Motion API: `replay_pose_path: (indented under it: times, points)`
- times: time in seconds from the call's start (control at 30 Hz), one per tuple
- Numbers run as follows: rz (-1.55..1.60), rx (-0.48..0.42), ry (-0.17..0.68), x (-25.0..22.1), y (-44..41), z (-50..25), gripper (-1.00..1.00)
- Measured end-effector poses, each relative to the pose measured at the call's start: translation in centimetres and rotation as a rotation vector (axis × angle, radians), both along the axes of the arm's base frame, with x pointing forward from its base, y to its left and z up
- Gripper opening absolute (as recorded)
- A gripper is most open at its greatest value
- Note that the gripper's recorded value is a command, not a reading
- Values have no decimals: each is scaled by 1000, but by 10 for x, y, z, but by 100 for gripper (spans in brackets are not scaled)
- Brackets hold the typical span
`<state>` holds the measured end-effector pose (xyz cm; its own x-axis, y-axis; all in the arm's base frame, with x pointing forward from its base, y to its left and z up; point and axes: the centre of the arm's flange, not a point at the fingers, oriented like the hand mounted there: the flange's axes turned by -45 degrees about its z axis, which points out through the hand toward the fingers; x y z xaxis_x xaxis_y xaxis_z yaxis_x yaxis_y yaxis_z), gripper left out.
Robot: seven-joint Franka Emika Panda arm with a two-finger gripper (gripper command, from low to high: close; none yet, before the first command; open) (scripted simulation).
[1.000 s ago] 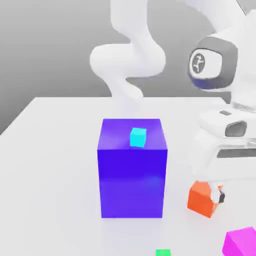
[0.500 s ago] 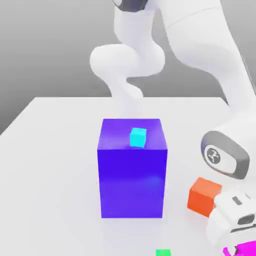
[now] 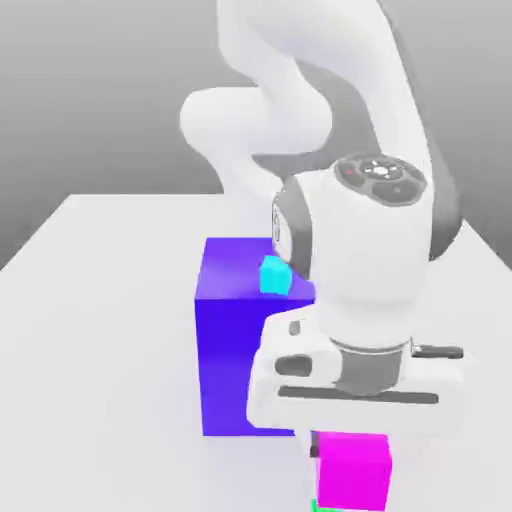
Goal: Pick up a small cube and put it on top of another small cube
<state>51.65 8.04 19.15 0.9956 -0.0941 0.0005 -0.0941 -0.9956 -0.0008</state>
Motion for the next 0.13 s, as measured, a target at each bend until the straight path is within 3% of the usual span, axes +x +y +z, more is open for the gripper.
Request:
replay_pose_path:
  times: [0.03,0.13]
  points:
    - [-1,0,0,-1,-1,-8,100]
    - [-1,0,0,-1,-1,-8,100]
